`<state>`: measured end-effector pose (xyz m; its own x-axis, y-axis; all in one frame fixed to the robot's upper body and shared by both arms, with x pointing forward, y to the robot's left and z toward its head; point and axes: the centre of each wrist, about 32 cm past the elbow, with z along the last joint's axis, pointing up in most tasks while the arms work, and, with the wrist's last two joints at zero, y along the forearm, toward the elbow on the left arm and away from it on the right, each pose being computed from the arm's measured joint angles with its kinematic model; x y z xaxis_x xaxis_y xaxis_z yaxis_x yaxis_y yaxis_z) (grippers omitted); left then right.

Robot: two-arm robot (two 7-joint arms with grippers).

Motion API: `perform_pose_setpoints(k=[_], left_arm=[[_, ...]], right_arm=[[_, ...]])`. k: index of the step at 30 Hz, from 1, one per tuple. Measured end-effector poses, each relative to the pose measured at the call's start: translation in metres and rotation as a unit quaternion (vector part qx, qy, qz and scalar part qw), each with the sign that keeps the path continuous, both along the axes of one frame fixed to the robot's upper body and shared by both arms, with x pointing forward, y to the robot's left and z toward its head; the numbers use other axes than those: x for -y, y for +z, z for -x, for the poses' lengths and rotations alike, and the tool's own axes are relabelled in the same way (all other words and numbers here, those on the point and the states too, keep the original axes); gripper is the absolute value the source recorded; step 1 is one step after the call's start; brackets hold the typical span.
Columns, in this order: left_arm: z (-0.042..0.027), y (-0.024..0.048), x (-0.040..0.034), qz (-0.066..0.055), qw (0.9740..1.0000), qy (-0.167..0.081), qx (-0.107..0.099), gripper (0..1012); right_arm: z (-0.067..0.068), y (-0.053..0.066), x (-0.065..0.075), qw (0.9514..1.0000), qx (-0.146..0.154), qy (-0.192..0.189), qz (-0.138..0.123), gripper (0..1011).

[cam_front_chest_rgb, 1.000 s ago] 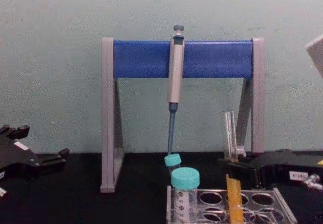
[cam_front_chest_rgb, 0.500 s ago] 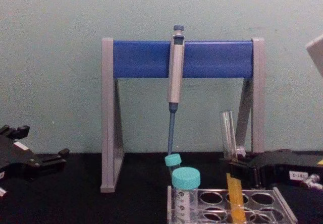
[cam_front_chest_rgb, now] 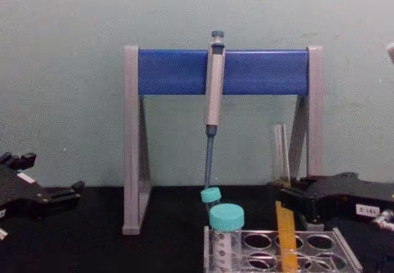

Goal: Pick up the test tube from the test tube rack, shake it, then place it back into the test tube rack.

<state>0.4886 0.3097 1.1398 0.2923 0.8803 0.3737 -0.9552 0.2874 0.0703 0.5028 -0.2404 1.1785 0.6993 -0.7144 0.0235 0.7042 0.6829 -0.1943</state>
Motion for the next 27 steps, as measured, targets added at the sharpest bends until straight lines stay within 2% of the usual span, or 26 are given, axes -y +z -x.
perform_pose_setpoints(k=[9, 10, 17, 20, 23, 24, 27], left_arm=[[0.0, 0.0, 0.0, 0.0, 1.0, 0.0, 0.0, 1001], [0.0, 0.0, 0.0, 0.0, 1.0, 0.0, 0.0, 1001], [0.0, 0.0, 0.0, 0.0, 1.0, 0.0, 0.0, 1001], [0.0, 0.0, 0.0, 0.0, 1.0, 0.0, 0.0, 1001], [0.0, 0.0, 0.0, 0.0, 1.0, 0.0, 0.0, 1001], [0.0, 0.0, 0.0, 0.0, 1.0, 0.0, 0.0, 1001], [0.0, 0.0, 0.0, 0.0, 1.0, 0.0, 0.0, 1001]], right_arm=[[0.009, -0.004, 0.003, 0.9997, 0.017, -0.009, -0.013, 229], [0.011, -0.005, 0.004, 0.9995, 0.02, -0.011, -0.02, 229], [0.015, 0.001, 0.006, 0.9985, 0.034, -0.01, -0.042, 229], [0.016, 0.008, 0.007, 0.9979, 0.041, -0.007, -0.049, 229], [0.017, 0.02, 0.009, 0.997, 0.053, -0.002, -0.056, 229], [0.017, 0.02, 0.009, 0.997, 0.053, -0.002, -0.056, 229], [0.017, 0.036, 0.012, 0.9958, 0.071, 0.004, -0.058, 229]])
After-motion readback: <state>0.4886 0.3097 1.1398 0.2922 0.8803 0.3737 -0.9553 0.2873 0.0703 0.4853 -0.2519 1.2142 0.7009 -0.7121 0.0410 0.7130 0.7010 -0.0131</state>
